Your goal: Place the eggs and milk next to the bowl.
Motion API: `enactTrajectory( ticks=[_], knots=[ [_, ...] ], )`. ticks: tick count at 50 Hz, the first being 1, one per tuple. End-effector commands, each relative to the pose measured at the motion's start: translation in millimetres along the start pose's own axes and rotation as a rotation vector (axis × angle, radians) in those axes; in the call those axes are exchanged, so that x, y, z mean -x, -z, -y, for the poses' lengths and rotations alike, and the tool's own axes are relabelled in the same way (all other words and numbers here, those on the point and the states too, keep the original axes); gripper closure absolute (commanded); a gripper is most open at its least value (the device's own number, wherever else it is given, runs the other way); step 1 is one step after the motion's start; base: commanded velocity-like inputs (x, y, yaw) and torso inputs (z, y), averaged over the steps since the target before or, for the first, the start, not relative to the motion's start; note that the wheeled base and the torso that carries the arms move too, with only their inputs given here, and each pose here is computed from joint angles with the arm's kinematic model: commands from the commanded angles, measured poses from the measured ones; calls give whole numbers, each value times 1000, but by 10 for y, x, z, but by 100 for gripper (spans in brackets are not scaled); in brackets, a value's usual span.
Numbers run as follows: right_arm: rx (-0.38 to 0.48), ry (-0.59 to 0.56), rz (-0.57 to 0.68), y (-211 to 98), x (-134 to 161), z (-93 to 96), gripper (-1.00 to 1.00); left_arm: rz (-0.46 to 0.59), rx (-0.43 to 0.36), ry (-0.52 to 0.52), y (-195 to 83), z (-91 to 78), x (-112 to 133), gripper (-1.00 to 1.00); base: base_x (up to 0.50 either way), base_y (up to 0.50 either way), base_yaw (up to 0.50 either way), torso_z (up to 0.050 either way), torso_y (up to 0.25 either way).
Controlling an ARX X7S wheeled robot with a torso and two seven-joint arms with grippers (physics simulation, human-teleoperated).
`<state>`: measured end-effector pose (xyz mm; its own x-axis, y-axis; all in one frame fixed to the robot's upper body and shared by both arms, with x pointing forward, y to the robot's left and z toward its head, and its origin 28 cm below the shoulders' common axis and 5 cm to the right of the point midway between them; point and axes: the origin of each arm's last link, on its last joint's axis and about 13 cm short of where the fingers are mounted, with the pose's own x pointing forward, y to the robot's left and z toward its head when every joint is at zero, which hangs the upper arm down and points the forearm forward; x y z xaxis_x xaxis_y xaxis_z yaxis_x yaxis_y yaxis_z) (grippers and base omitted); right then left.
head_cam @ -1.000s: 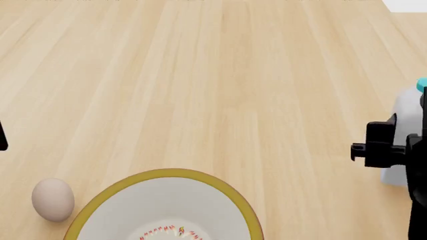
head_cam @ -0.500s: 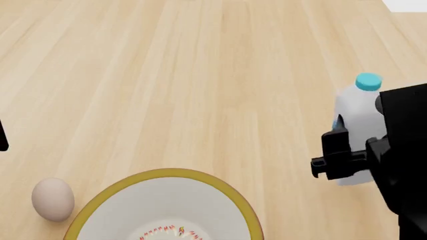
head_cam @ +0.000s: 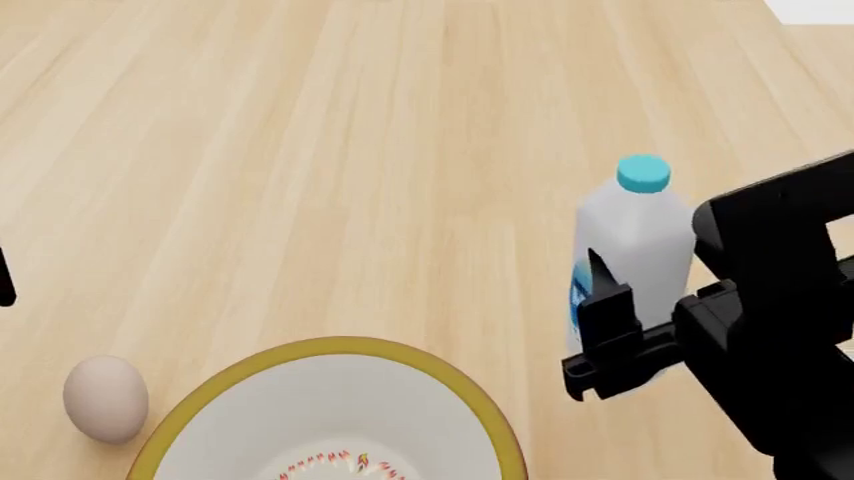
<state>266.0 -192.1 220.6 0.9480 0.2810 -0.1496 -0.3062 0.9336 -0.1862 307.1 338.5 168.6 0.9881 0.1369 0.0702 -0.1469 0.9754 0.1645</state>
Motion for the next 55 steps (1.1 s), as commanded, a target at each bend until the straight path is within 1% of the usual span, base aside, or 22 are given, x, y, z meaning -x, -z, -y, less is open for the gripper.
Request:
enactTrajectory(
  ticks=[1, 33, 55],
  knots=[
    [25, -48, 71, -116, 49, 11, 100, 10, 11, 5, 8, 12, -14, -100, 0, 0, 0, 0, 0],
    [45, -174, 67, -95, 122, -119, 100, 18, 3, 9, -22, 16, -12, -100, 0, 0, 0, 0, 1],
    [36, -179, 48, 14, 93, -129, 100, 14, -3, 11, -15, 39, 20, -100, 0, 0, 0, 0, 1]
  ],
)
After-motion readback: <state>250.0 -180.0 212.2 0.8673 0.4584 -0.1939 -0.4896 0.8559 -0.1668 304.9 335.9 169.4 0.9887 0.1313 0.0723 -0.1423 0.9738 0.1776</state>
